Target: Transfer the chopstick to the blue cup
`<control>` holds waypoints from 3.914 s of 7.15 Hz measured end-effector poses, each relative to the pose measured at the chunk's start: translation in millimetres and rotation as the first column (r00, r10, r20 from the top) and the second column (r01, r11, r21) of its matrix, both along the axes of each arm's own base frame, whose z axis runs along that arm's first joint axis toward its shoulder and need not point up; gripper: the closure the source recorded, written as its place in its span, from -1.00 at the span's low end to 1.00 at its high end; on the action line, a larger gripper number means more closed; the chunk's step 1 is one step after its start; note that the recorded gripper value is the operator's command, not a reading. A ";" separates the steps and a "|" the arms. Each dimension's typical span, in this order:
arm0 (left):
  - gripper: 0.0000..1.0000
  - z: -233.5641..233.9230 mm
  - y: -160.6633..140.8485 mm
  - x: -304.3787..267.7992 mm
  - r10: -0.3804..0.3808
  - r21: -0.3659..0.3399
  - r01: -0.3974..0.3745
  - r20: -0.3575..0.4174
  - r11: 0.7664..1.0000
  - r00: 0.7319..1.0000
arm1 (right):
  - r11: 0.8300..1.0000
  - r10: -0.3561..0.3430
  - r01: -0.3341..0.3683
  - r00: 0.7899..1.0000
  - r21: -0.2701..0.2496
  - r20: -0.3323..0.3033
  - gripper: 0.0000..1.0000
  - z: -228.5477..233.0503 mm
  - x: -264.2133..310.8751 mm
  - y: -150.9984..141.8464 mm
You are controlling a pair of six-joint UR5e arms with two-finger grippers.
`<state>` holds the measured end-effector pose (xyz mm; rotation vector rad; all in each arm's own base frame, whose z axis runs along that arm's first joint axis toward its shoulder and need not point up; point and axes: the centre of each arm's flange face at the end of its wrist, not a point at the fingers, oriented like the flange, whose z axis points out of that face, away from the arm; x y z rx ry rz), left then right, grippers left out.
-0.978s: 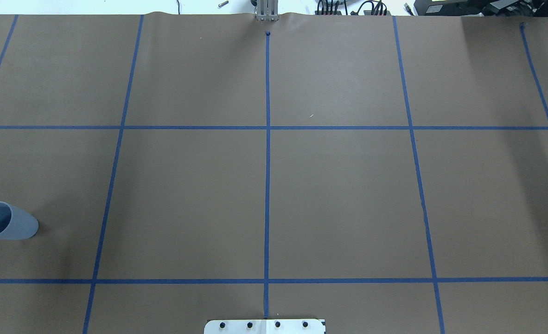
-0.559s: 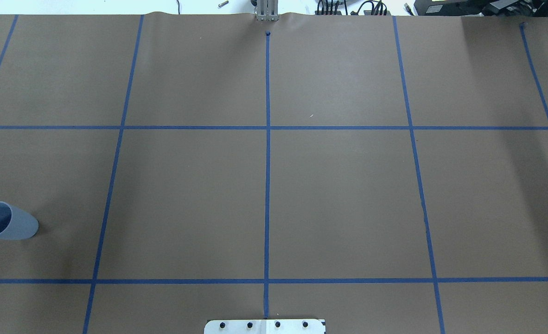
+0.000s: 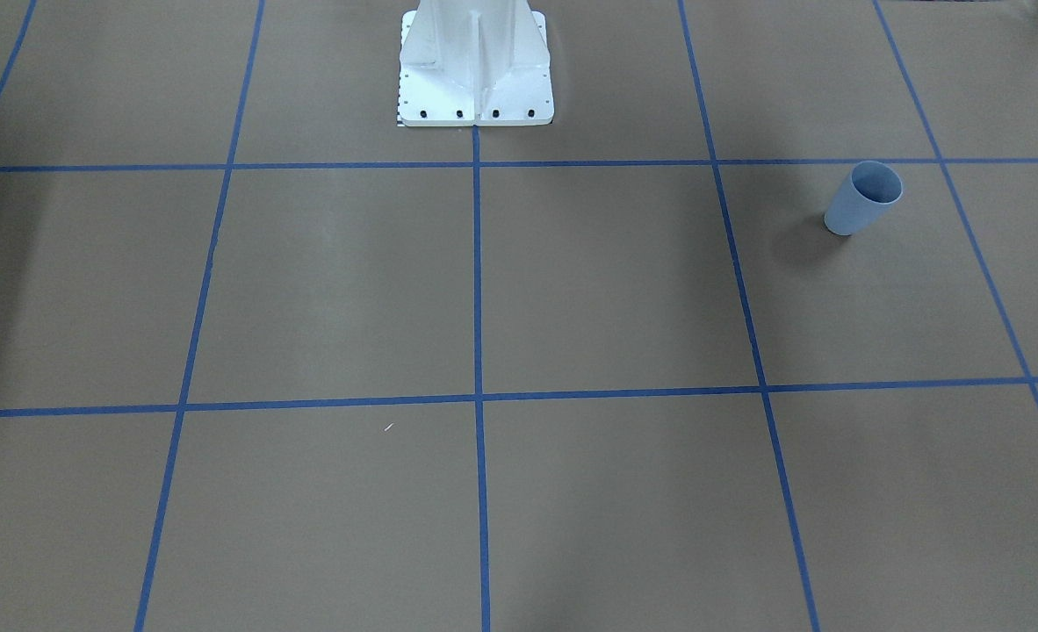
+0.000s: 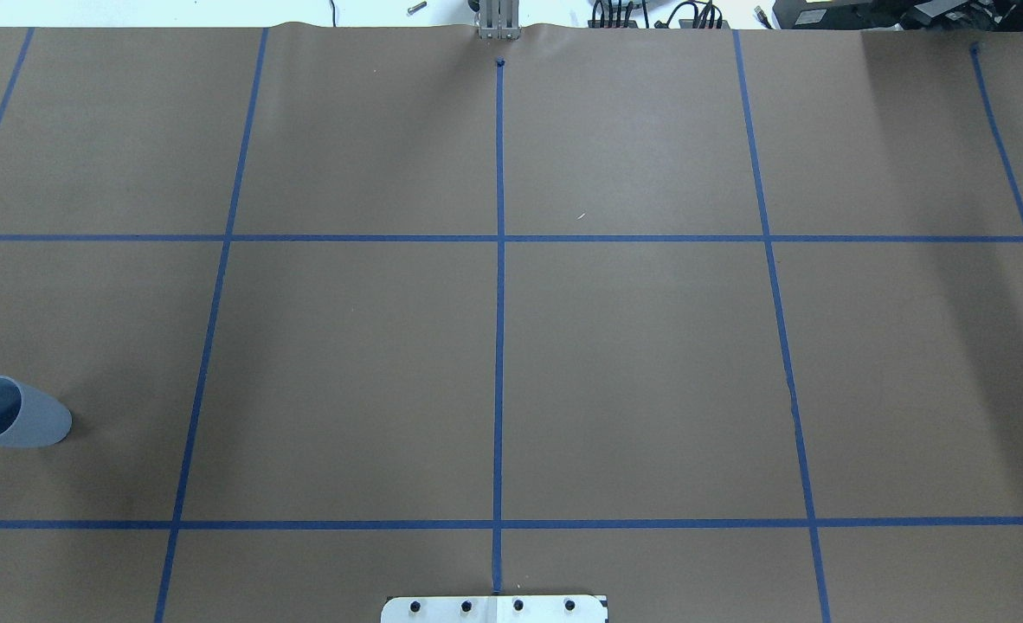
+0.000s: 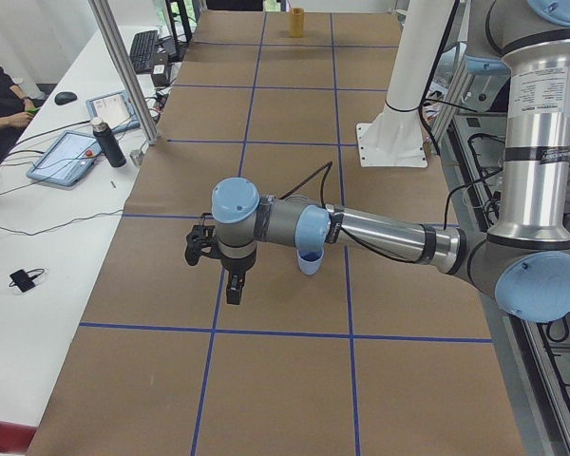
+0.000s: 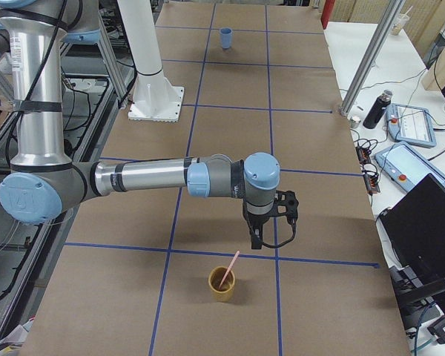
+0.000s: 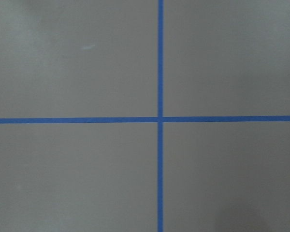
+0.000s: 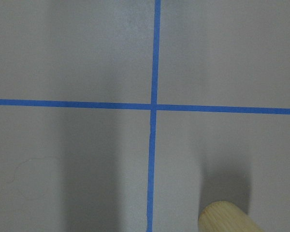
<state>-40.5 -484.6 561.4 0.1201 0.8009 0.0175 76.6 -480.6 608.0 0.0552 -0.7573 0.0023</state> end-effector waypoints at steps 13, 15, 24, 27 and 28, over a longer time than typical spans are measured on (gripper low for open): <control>-0.51 17.6 132.5 195.4 0.087 -0.142 -0.109 -0.157 0.984 0.984 | 1.000 0.001 -0.001 0.999 -0.001 0.039 -1.00 -6.3 -2.7 -4.5; 0.78 22.8 130.4 207.3 0.095 -0.161 -0.120 -0.154 0.980 0.984 | 1.000 0.001 -0.001 0.999 -0.003 0.038 -1.00 -5.6 -2.7 -4.5; 1.00 -211.5 13.6 257.2 -0.074 -0.304 -0.010 -0.265 0.953 0.961 | 1.000 0.000 0.000 0.997 -0.002 0.076 -1.00 -10.0 -5.3 -4.2; 1.00 -353.3 -31.6 373.8 -0.122 -0.371 0.054 -0.162 0.927 0.979 | 1.000 0.000 0.000 0.997 0.000 0.076 -1.00 -11.4 -5.3 -4.2; 1.00 -378.5 -38.8 419.8 -0.137 -0.388 0.077 -0.130 0.918 0.982 | 1.000 -0.001 0.001 0.997 0.001 0.078 -1.00 -11.7 -5.4 -4.2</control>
